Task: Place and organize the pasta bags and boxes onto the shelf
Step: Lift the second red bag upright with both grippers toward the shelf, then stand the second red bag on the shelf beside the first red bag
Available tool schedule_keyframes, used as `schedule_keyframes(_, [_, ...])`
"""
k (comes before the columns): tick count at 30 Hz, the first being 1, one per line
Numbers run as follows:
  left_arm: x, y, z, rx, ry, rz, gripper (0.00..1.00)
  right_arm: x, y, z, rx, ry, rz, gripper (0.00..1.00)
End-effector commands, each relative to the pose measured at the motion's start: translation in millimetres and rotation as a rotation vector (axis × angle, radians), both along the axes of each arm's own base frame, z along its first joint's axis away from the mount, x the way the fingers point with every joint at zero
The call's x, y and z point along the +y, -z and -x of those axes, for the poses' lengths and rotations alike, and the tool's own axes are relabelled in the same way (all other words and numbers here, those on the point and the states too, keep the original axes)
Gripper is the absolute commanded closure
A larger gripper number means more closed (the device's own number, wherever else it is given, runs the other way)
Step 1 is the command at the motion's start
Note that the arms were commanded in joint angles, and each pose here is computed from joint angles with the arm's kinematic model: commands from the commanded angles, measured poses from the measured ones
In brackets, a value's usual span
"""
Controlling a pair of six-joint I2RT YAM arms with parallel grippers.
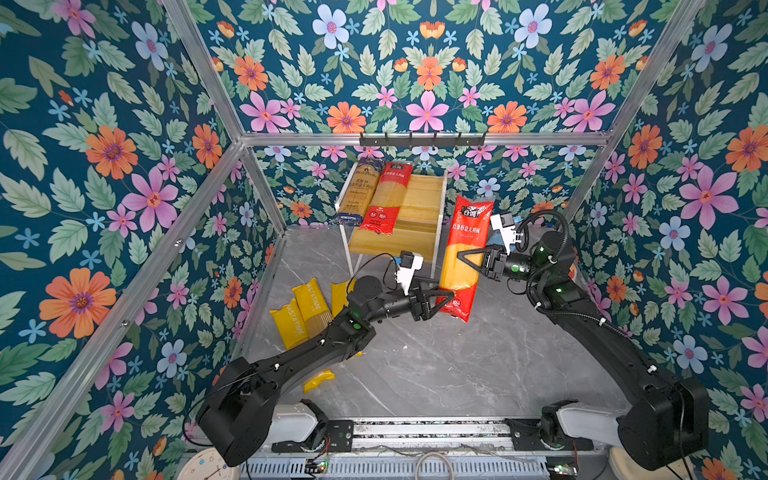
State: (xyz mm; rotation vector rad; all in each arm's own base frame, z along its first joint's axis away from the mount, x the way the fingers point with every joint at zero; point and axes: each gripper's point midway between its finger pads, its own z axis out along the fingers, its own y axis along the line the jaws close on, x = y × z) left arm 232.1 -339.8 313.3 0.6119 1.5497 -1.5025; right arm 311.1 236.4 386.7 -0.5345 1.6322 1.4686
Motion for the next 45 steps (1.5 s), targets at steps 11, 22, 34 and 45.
schedule_keyframes(11, [47,-47,-27,0.220,-0.276,0.454,0.27,18,-93,-47,0.014,0.069,-0.310,0.96])
schedule_keyframes(22, [49,-64,-54,0.286,-0.331,0.618,0.54,37,-90,-59,0.117,0.039,-0.334,0.92])
schedule_keyframes(34, [64,-78,-64,0.300,-0.414,0.687,0.91,39,-71,-85,0.231,0.113,-0.316,0.66])
schedule_keyframes(45, [89,-92,-98,0.303,-0.570,0.740,1.00,-5,-42,-86,0.278,0.220,-0.315,0.28])
